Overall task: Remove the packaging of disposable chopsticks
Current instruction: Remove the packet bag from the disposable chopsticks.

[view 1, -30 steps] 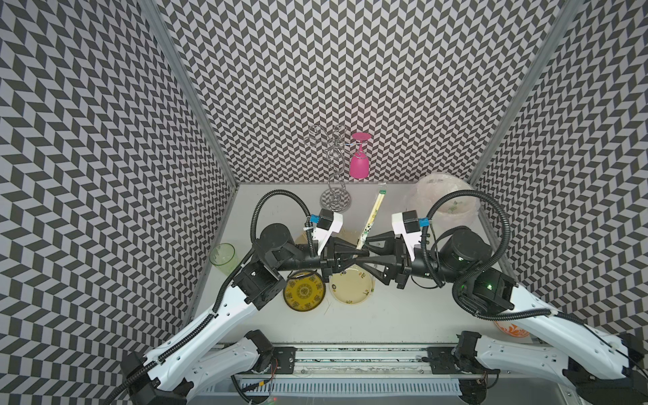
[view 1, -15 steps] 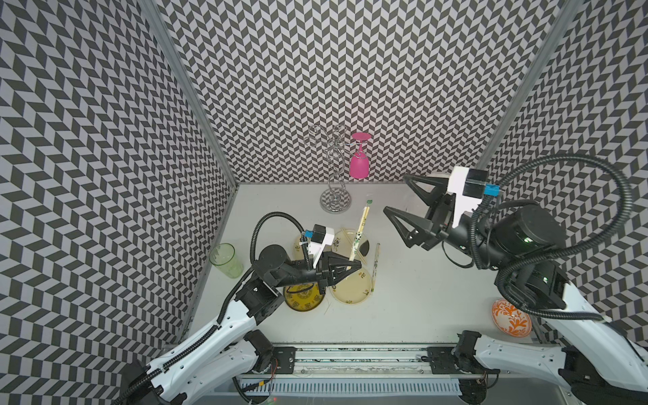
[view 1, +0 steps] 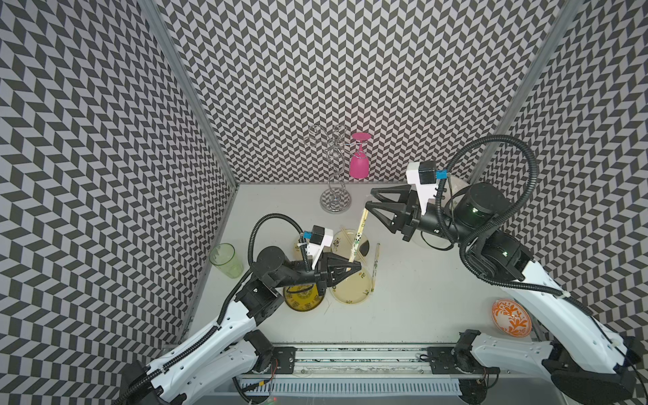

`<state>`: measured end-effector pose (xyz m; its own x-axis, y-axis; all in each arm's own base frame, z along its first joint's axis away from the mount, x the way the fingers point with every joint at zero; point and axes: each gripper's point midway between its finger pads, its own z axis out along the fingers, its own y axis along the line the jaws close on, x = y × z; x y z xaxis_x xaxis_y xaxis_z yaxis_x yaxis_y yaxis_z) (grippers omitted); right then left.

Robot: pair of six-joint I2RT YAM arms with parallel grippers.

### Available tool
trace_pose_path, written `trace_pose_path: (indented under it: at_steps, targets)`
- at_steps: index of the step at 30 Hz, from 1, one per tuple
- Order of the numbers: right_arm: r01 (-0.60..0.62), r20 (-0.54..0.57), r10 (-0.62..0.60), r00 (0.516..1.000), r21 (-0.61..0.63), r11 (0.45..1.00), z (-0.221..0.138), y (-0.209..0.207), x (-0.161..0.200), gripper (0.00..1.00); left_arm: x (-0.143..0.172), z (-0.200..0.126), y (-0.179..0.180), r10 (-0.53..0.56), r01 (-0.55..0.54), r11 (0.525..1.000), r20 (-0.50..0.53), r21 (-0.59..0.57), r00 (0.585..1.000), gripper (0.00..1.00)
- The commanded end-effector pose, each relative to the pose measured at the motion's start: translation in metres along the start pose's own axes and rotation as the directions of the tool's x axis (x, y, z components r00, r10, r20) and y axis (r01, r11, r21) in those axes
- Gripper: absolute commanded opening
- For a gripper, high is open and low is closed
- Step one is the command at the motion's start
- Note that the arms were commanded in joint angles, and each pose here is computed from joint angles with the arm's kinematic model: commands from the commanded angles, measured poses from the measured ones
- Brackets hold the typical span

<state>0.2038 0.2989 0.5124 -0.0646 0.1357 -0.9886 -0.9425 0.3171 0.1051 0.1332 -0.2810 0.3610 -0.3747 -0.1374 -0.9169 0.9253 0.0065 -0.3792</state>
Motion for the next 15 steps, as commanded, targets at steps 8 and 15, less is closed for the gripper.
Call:
trace_pose_path:
  at_steps: [8, 15]
  targets:
    - [-0.012, 0.039, 0.016, 0.999, -0.107, 0.994, 0.002, 0.011, -0.011, 0.18, -0.004, 0.003, -0.003, 0.030, -0.030, 0.999, 0.000, 0.028, 1.000, 0.00]
    - [-0.027, 0.083, 0.032, 0.996, -0.061, 0.998, -0.003, 0.004, -0.020, 0.00, 0.004, 0.002, 0.003, 0.015, -0.015, 1.000, 0.011, 0.020, 1.000, 0.00]
